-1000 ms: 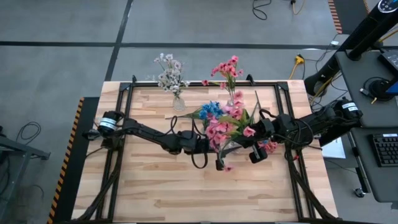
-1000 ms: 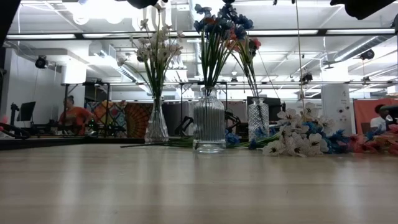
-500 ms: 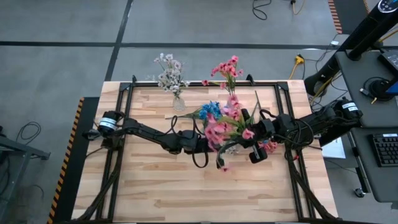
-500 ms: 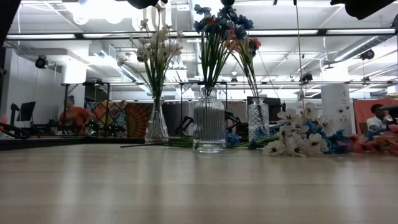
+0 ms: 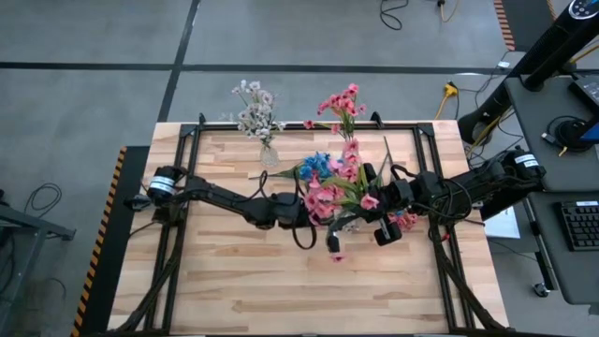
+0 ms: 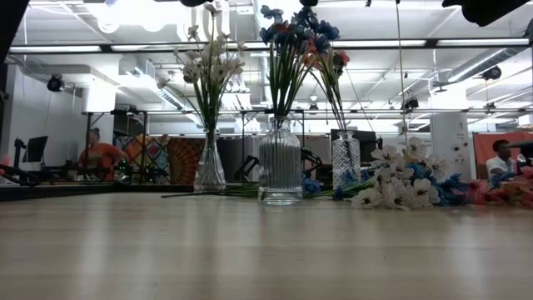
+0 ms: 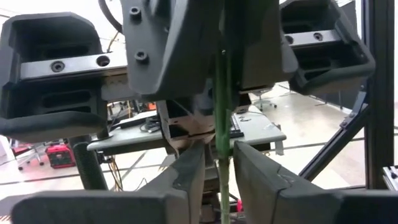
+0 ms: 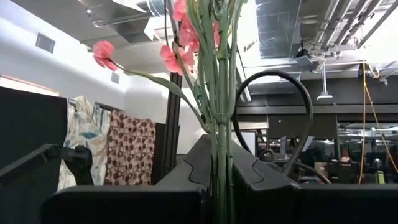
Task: Sort flowers into vase by color
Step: Put the right pink flowers into the right transparent vase
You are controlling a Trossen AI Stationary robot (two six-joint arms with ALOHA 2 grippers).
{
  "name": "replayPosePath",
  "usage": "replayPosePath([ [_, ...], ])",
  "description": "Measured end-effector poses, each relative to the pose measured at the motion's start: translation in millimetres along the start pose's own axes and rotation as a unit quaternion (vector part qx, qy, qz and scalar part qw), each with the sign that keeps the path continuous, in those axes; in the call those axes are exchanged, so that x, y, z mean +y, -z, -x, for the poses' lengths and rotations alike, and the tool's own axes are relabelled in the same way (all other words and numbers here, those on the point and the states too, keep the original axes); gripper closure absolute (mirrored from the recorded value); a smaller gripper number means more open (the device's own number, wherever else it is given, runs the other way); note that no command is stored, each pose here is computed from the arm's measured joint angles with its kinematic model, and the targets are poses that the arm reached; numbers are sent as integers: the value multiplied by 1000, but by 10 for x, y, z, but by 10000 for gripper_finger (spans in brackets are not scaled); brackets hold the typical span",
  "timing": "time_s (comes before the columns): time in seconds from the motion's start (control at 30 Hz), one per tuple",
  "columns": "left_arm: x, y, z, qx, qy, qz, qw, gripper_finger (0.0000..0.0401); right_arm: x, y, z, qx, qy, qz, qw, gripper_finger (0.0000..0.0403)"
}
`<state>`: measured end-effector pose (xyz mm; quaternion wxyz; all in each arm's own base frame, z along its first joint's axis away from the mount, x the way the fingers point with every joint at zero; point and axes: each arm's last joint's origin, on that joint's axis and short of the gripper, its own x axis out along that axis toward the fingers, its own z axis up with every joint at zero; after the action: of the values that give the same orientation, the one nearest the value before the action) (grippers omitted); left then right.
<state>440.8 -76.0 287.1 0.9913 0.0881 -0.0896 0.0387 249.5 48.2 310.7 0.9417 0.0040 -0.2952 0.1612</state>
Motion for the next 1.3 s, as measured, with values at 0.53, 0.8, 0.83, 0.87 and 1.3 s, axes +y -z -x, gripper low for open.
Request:
replayPosePath([
  [0.53,-2,11,-6,12,2,-20,1000,391,1,15,0,8,-1,2,1000,390],
  [0.8,-77,-18,33,33,-9,-36,999,399,2,41,2,24,-1,-14,1000,377],
  [0.83,-89,-30,46,41,-16,-42,998,399,2,44,3,28,-1,-15,1000,371],
  [0.87,-104,-44,57,45,-20,-47,998,399,2,46,5,32,0,-15,999,363],
  [1.3,-174,-150,209,132,-58,-79,986,400,11,-42,86,110,7,-28,994,265],
])
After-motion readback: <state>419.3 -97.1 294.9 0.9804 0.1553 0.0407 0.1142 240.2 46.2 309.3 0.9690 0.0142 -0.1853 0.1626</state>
